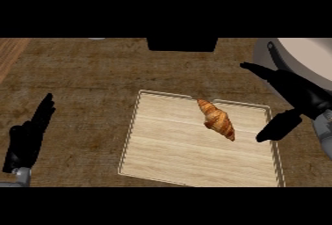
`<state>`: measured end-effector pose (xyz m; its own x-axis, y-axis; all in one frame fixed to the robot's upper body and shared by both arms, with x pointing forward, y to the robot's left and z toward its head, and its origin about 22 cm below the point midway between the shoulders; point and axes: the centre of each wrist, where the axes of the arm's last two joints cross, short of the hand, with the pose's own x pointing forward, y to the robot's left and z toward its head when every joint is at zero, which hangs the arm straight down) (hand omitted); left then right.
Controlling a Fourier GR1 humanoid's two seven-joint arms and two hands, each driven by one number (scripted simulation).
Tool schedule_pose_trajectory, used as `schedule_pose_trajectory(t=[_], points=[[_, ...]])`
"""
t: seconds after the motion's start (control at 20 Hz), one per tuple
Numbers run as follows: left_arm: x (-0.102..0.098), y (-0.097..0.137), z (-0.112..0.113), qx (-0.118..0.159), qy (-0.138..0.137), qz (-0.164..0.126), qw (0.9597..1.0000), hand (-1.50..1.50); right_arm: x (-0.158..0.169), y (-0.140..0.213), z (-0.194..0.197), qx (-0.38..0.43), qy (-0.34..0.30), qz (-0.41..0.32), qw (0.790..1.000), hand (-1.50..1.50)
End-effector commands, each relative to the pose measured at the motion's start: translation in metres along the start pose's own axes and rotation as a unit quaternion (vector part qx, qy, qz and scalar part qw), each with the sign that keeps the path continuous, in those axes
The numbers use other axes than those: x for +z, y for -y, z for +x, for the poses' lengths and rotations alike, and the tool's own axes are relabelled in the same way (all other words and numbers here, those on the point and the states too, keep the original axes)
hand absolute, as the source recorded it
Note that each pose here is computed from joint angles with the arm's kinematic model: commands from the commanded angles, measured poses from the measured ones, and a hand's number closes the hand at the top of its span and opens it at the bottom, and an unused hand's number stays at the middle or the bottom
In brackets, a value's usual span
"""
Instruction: Pick the croissant from the tray and place it in the pot
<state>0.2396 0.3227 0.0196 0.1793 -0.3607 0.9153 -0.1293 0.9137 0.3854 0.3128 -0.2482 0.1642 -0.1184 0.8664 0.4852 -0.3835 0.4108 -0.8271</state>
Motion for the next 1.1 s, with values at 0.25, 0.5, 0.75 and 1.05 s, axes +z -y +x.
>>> schedule_pose_trajectory(t=[0.25,0.5,0.75,1.05], points=[[0.0,-0.012,0.011,0.0,-0.001,-0.003,1.0,0.0,-0.048,-0.003,0.049,0.062,-0.067,0.158,0.983,-1.5],[-0.001,-0.01,-0.001,0.005,-0.002,0.014,0.9999,0.0,-0.058,-0.002,0.072,0.073,-0.065,0.181,0.979,-1.5],[-0.001,0.005,-0.001,0.007,-0.001,0.01,0.9999,0.0,-0.071,-0.046,0.073,0.1,-0.095,0.18,0.974,-1.5],[0.006,0.011,0.003,0.002,-0.003,0.012,0.9999,0.0,-0.077,-0.047,0.091,0.114,-0.104,0.189,0.97,-1.5]])
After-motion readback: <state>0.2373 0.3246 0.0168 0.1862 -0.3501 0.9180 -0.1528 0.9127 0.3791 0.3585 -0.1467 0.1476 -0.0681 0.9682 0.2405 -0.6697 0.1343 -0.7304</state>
